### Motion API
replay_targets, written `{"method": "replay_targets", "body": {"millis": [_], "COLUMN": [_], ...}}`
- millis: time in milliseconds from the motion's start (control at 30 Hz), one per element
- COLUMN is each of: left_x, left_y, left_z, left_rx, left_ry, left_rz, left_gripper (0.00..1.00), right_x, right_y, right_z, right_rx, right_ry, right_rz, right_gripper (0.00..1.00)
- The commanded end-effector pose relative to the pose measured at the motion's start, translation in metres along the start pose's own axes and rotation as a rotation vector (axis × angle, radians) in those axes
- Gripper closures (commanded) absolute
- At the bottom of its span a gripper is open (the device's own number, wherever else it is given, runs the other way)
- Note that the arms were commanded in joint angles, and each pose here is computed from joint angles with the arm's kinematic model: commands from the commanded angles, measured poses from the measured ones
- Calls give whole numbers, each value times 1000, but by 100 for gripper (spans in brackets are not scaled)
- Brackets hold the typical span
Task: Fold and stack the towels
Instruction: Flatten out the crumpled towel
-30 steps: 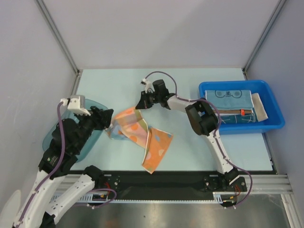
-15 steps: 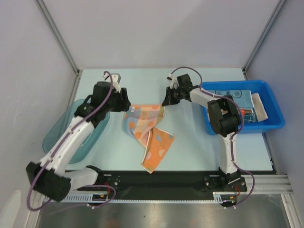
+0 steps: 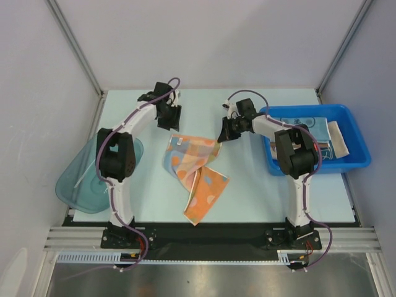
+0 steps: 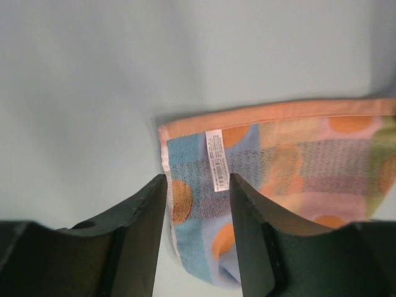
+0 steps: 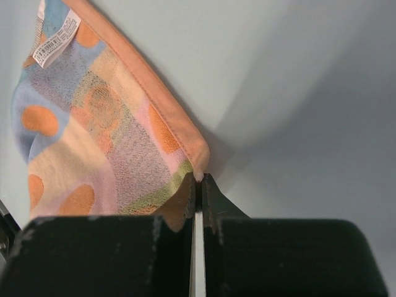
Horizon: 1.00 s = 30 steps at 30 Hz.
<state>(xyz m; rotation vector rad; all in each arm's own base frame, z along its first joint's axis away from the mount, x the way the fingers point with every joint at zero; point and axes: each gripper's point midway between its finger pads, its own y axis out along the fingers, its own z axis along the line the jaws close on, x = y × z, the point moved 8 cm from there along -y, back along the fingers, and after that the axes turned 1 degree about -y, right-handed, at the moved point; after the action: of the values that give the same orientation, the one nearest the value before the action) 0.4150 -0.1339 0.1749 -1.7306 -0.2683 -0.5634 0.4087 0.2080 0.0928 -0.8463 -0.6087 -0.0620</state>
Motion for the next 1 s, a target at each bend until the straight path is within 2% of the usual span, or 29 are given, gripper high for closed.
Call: {"method": "replay_targets", "body": {"millis": [0,167,667,833,933,967], "left_x": [4,4,-7,-19,-26,-30], "left_y": [9,32,85,91,87,84], "left_z": [3,23,26,20,20,20], "left_rx": [-40,-52,-154,-196,-188,-188], "left_ry": [56,37,38,43,39,37], "left_rz": [63,83,140,184,186,193], "left_gripper": [49,49,47,54,67,68], "right_x": [19,20,21,22,24,25], "right_y": [-24,-26,-27,-29,-30,-30], "right_z": [10,9,8,8,10,9], "right_rx": [21,23,24,18,18,17], "right_ry": [-55,-57,-65,-64,-63,-63], "right_rz": [-80,-87,-96,-103,-109,-111], "right_gripper": [100,100,100,100,100,100]}}
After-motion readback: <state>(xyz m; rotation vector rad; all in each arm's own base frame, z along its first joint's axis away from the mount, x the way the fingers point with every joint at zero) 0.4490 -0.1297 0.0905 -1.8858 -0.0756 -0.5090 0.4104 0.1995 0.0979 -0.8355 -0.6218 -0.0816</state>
